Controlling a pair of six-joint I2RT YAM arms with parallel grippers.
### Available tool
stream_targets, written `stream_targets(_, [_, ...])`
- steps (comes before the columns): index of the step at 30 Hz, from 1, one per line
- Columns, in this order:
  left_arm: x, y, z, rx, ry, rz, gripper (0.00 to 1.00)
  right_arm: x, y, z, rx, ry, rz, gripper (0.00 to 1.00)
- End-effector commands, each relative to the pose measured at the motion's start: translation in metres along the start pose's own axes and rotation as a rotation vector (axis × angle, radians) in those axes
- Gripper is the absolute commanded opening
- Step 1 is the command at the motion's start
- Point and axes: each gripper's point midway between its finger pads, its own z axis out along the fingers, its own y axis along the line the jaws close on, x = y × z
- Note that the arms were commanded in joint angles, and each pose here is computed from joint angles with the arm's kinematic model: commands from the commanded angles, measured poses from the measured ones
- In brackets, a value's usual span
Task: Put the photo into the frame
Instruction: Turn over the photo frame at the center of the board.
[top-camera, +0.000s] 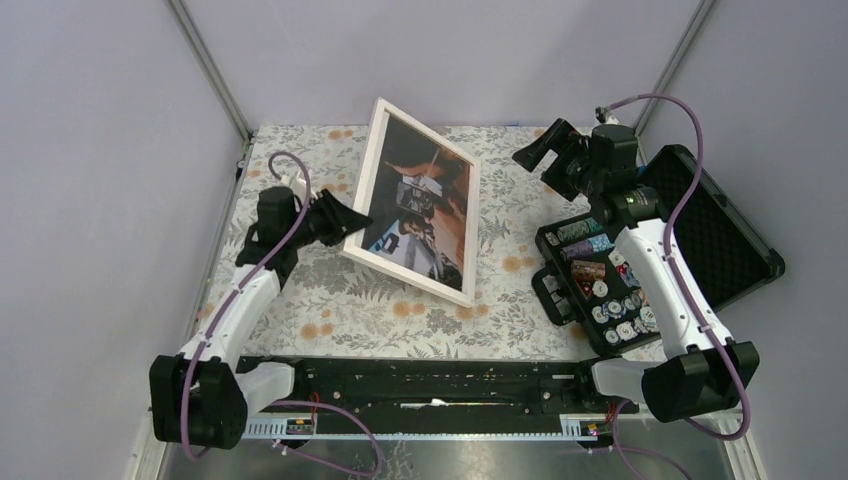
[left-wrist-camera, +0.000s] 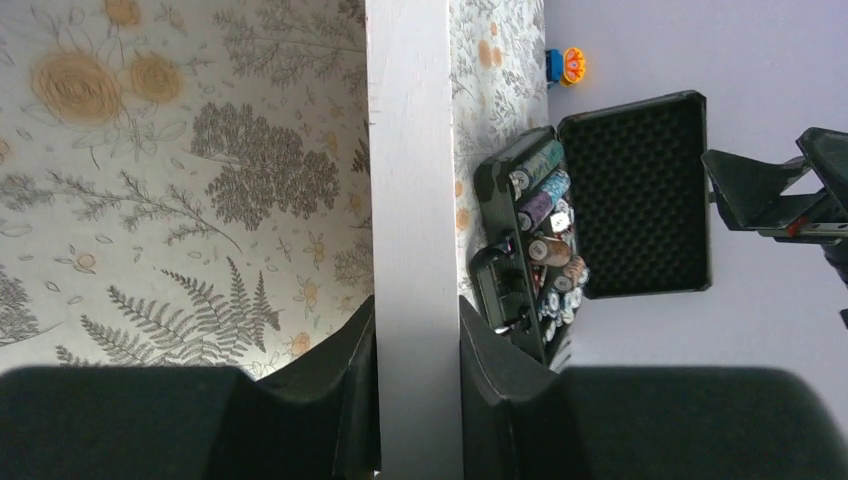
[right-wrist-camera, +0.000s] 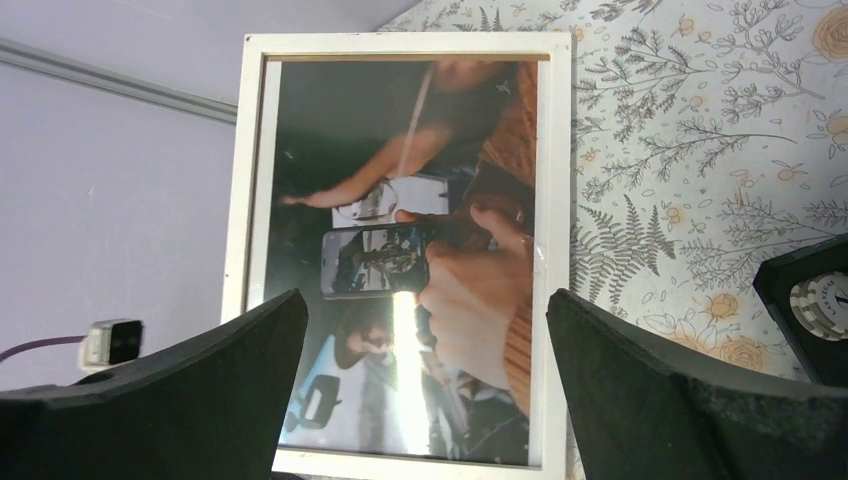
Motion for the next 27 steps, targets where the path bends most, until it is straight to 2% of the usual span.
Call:
stream_targets(1, [-0.001,-0.039,-0.008,0.319,-0.038,-0.012,0.0,0.001,0.007,-0.004,-0.046,-0.006,-0.035,0.97])
stream_targets(11, [0.051,0.046,0.026,0.183,0.029,-0.162,0.0,0.005,0.003,-0.005,-0.043,-0.005,-0.041,0.97])
stream_targets(17, [0.074,0.065,0.043,0.161,0.062,-0.245,0.0,0.009,-0.002,-0.003,-0.033,0.003,-0.043,0.97])
stream_targets(22, [0.065,0.062,0.036,0.171,-0.129,-0.325,0.0,0.012,-0.006,0.0,-0.026,0.013,-0.04,0.97])
stream_targets(27, [0.063,0.064,0.025,0.085,-0.278,-0.334,0.0,0.017,-0.011,0.003,-0.016,0.025,-0.045,0.97])
